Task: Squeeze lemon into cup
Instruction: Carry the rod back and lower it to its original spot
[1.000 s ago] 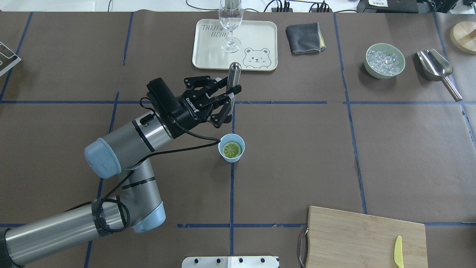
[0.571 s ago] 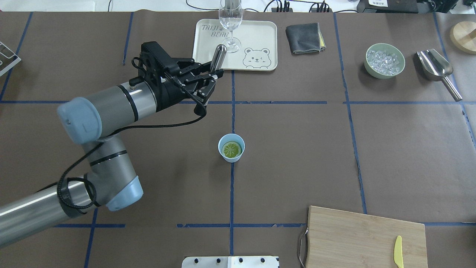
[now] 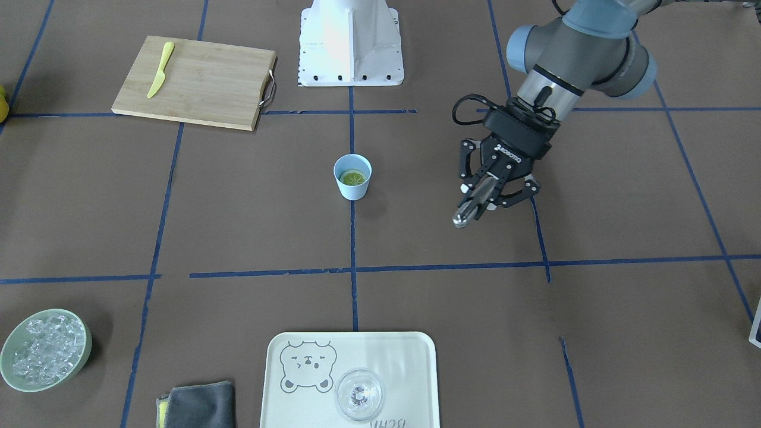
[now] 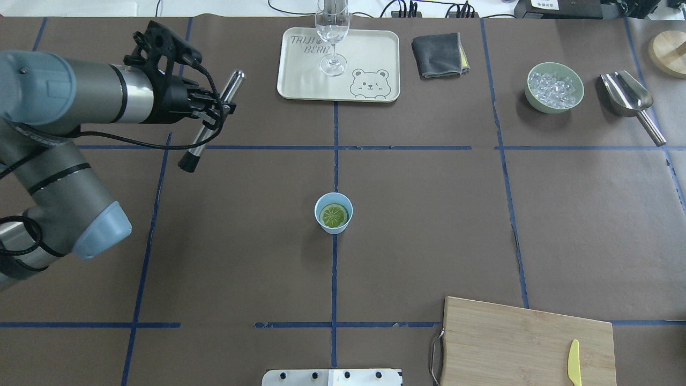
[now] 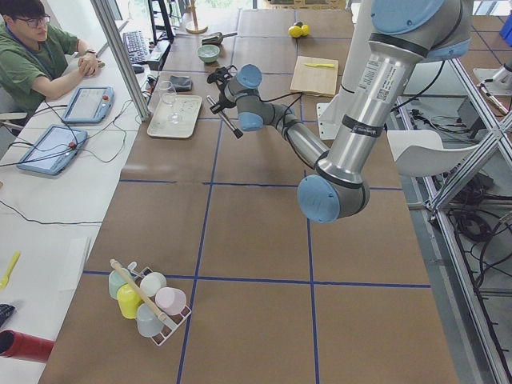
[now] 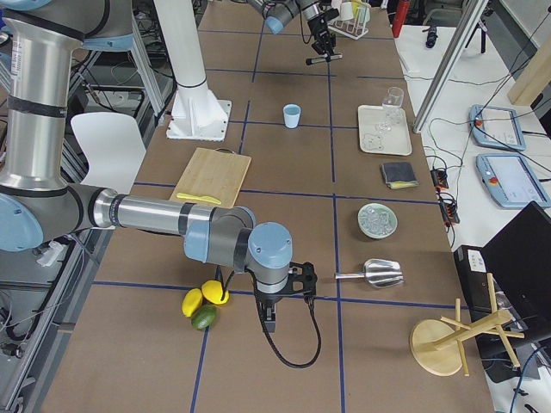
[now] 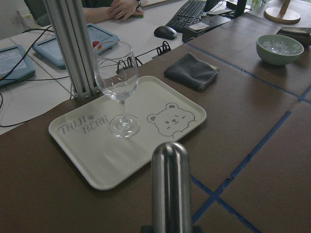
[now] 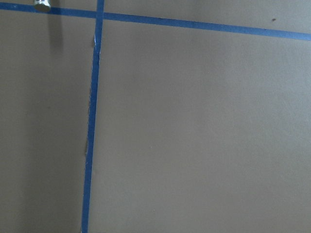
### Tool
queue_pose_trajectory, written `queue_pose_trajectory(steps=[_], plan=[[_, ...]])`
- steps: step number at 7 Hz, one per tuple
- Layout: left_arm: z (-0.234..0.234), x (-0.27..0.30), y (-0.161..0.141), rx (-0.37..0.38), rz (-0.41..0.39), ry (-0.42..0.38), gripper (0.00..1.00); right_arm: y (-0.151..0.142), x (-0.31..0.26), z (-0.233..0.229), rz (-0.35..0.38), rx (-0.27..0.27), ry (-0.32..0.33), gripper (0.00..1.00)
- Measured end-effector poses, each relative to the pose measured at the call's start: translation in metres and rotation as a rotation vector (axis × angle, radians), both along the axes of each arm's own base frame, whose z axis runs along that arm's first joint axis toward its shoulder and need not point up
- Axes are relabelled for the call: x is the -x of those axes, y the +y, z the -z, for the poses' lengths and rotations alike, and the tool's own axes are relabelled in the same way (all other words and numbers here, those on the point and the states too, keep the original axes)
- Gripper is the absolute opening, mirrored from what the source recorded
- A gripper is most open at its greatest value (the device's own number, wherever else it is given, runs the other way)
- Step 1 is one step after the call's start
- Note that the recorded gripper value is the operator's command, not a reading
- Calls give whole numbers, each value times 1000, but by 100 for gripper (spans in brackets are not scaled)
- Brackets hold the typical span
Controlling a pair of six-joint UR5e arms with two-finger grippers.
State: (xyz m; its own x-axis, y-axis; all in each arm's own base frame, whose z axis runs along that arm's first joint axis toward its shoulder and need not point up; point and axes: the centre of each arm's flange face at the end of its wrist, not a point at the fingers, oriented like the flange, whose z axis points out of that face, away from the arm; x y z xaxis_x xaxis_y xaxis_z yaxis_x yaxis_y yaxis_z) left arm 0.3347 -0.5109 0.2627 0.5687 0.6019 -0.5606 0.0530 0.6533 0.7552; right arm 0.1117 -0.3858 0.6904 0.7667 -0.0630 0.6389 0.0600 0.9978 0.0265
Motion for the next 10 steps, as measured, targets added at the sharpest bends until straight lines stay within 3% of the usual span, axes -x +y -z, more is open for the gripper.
queue_pose_trajectory(steps=[2, 4, 5, 7, 10], plan=[[-42, 34, -8, 258, 69, -123, 0, 0, 0, -4, 0, 7, -1, 100], [-103, 48, -1, 504, 175, -142, 0, 1, 0, -7, 0, 14, -3, 100], [-130, 50, 2, 586, 213, -153, 0, 2, 1, -11, 0, 22, -4, 100], [-175, 49, 4, 670, 239, -199, 0, 3, 1, -14, 0, 30, -5, 100], [-218, 30, 3, 732, 238, -262, 0, 3, 1, -15, 0, 31, -6, 100]])
